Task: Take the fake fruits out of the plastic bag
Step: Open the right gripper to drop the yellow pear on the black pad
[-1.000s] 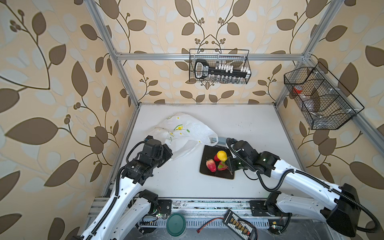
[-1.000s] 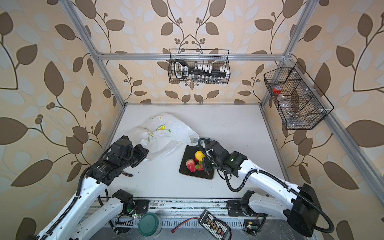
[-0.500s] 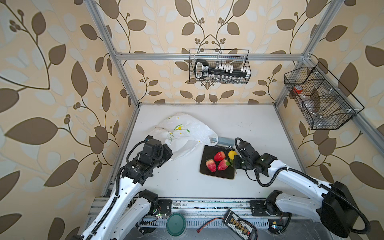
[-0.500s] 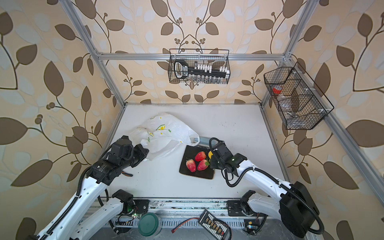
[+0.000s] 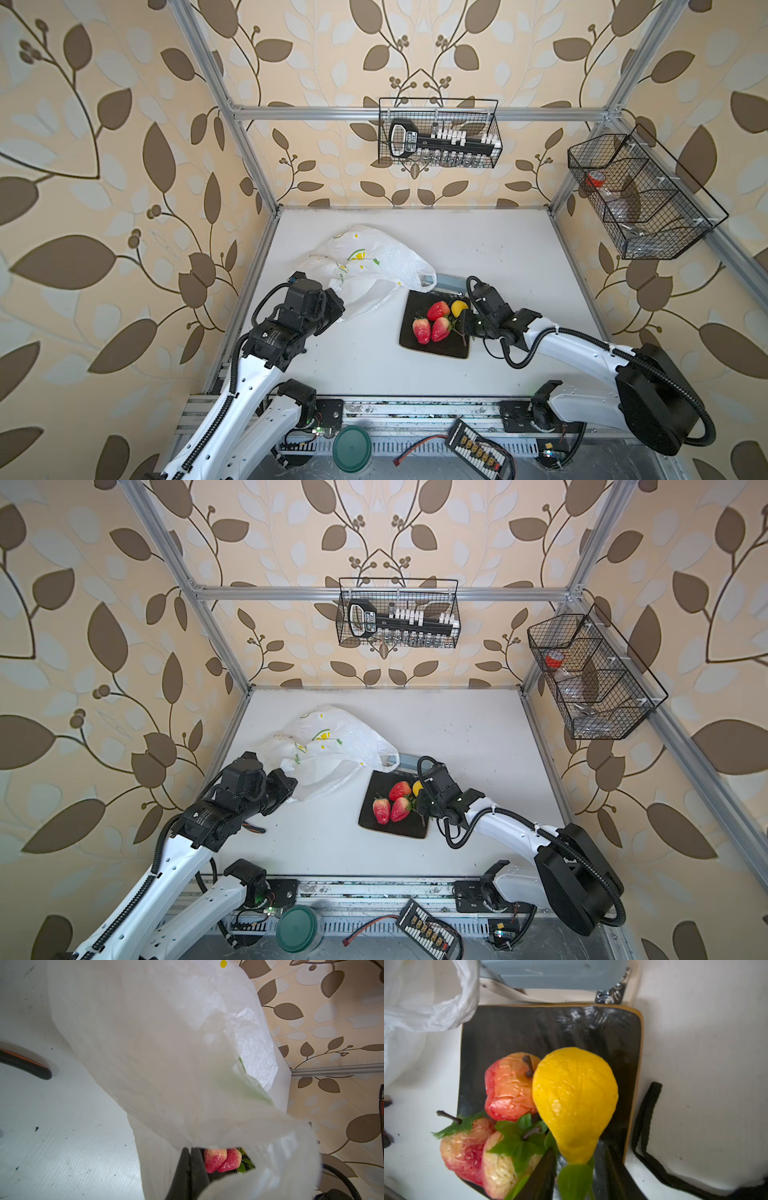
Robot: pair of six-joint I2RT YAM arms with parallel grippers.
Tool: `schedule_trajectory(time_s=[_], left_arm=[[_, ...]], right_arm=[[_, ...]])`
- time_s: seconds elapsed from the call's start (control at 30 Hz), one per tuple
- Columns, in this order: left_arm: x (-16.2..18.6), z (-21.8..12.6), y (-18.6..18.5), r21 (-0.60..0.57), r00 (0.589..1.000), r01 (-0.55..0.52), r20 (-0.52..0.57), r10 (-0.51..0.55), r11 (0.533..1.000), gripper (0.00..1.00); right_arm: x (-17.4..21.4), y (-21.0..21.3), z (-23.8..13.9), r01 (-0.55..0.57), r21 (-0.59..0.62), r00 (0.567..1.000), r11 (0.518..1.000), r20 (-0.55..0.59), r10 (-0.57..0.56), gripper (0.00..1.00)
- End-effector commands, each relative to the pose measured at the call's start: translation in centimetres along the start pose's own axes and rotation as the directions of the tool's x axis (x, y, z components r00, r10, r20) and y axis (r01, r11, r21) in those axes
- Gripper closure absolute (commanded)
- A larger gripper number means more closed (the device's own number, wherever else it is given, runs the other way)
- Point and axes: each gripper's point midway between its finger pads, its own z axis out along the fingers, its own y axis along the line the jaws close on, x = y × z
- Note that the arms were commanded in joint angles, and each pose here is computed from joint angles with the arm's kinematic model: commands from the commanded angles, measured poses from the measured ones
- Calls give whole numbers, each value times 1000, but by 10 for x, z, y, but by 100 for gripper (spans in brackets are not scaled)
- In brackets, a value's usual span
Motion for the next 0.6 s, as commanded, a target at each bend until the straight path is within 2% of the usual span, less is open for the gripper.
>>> schedule_trajectory(time_s=[0.0, 0.17, 0.33, 0.47, 0.57], left_arm=[[-3, -3, -2, 1, 1000, -18, 23, 18, 1000, 100], [-4, -2, -3, 2, 1000, -19, 20, 19, 1000, 100], [-3, -1, -4, 4, 1000, -18, 16, 18, 1000, 100], [-3, -1, -4, 5, 1000, -18, 16, 18, 1000, 100], [-3, -2, -4, 7, 1000, -19, 14, 18, 1000, 100]], right_arm=[[-2, -5, -6, -6, 6, 1000, 1000, 19, 6, 49], [-13, -5, -26, 23, 21, 998, 1000, 65, -24, 44], [-30, -7, -55, 66, 76, 990, 995, 120, -74, 43], [-54, 6, -82, 138, 81, 972, 987, 180, -151, 48], [-70, 37, -98, 246, 24, 942, 969, 231, -245, 52]])
